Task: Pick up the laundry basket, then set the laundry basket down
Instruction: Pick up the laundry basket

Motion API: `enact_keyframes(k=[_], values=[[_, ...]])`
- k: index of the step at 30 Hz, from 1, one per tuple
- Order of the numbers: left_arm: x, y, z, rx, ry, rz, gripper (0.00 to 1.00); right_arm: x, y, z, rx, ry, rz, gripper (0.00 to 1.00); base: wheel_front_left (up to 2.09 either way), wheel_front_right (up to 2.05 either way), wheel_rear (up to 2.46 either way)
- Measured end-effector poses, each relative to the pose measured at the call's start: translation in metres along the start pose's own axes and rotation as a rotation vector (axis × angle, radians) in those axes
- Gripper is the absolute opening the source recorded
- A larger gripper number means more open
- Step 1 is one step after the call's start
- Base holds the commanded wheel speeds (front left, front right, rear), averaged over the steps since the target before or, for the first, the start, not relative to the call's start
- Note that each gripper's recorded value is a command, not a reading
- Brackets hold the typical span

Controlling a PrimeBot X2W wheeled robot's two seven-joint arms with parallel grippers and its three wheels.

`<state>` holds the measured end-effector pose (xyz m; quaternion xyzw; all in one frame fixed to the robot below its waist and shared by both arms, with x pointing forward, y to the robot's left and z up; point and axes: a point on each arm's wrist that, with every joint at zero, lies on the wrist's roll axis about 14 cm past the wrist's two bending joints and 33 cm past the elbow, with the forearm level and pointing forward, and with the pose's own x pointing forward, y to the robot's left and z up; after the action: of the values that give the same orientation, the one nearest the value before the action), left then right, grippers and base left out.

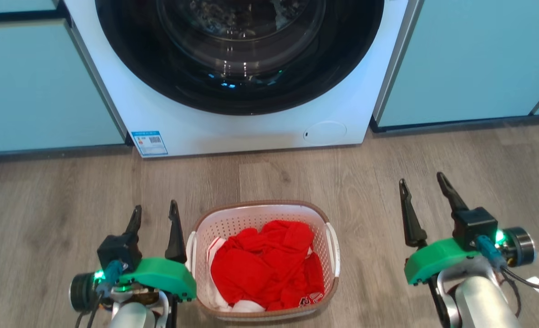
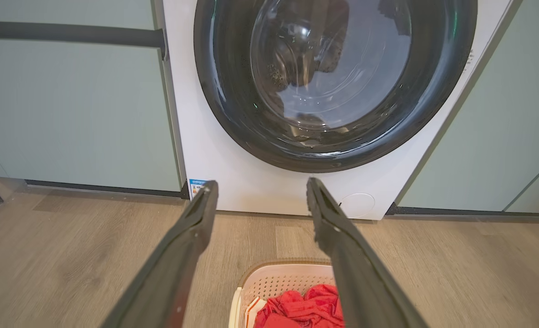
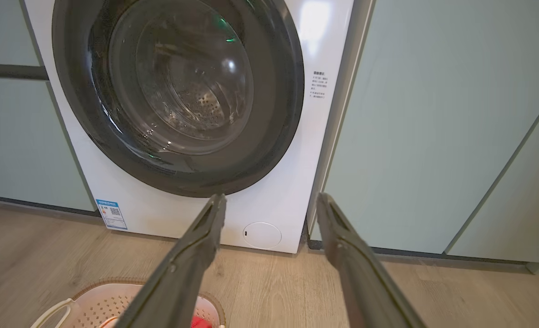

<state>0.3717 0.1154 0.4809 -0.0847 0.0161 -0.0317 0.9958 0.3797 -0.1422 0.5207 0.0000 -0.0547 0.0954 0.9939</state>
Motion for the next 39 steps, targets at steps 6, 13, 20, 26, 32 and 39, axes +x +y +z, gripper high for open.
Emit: enact_keyframes(k=[6,13,20,26,32,39], values=[[0.007,0.004,-0.031,-0.002,0.097,0.003,1.00,0.000,0.005,-0.046,0.029,0.139,0.014,1.00,0.00,0.00,0.00],[0.048,0.001,-0.063,0.005,0.187,-0.032,1.00,0.041,0.007,-0.085,0.053,0.240,0.052,1.00,0.00,0.00,0.00],[0.074,0.001,-0.135,0.008,0.385,-0.084,1.00,0.064,0.006,-0.151,0.100,0.409,0.064,1.00,0.00,0.00,0.00],[0.092,0.009,-0.180,-0.026,0.501,-0.078,1.00,0.072,0.005,-0.201,0.143,0.536,0.062,1.00,0.00,0.00,0.00],[0.087,0.018,-0.240,0.001,0.679,-0.085,1.00,0.069,0.012,-0.255,0.190,0.691,0.076,1.00,0.00,0.00,0.00],[0.073,0.034,-0.290,0.060,0.853,-0.085,1.00,0.060,0.033,-0.297,0.286,0.846,0.109,1.00,0.00,0.00,0.00]])
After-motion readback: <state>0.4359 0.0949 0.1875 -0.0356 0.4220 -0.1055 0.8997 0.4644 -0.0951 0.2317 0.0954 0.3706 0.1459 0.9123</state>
